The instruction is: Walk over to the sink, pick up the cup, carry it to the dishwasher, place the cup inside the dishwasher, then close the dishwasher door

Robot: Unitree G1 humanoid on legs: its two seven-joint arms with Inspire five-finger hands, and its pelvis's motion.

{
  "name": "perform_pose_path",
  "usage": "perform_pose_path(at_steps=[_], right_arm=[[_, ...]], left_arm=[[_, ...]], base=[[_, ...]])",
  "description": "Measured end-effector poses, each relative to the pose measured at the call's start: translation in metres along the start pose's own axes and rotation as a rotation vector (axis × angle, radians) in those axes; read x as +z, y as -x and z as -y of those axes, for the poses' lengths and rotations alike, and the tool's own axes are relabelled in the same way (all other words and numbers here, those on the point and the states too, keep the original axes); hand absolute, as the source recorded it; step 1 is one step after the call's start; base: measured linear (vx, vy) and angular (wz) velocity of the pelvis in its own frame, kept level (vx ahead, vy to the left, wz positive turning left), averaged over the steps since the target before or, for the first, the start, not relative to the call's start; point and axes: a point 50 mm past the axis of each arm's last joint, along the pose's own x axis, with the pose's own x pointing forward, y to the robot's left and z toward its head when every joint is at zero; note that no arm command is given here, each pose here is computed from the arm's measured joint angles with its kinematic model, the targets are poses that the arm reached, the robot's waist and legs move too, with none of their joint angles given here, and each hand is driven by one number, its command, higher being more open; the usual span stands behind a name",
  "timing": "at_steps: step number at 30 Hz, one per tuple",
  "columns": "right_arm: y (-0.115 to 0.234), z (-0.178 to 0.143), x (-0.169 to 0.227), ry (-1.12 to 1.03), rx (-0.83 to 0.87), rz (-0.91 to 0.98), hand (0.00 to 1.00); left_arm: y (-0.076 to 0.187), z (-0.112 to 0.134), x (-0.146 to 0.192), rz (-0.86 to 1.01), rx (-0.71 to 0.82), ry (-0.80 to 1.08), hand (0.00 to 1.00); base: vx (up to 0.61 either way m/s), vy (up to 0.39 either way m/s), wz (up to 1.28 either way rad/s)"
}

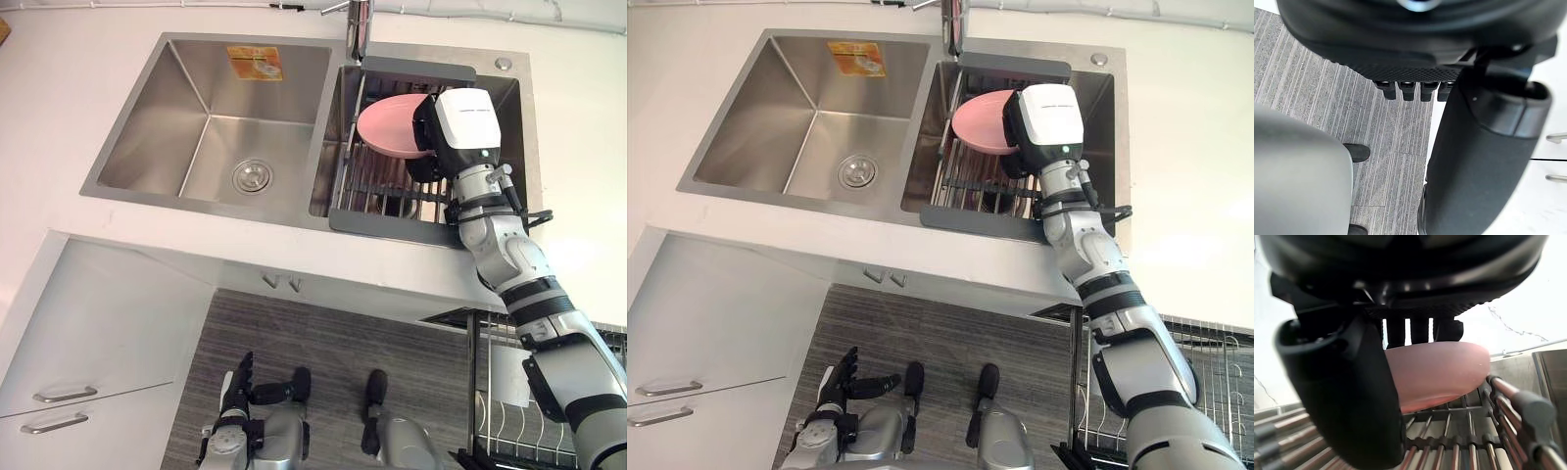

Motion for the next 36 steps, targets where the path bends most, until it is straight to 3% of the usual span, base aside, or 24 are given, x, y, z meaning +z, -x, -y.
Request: perform_pose_path(at_steps=[20,31,36], right_arm=[[0.047,0.003,0.01,-0.181,-0.093,-0.032,0.0],[0.058,0.053,0.014,-0.227,-0.338,-0.007,0.0],[0.074,0.061,0.024,-0.244,-0.363,0.051,0.0]], left_arm=[[0.002,-0.012,-0.01,-0.049,0.018,-0.024,1.0],[0.003,-0.011,-0.017,-0.081,0.007,-0.061,1.0],[0.004,-0.012,-0.022,-0.105,0.009,-0.066,1.0]], base=[[-0.02,-0.005,-0.05],[0.02,-0.008,-0.05],[-0.03,0.005,-0.27]])
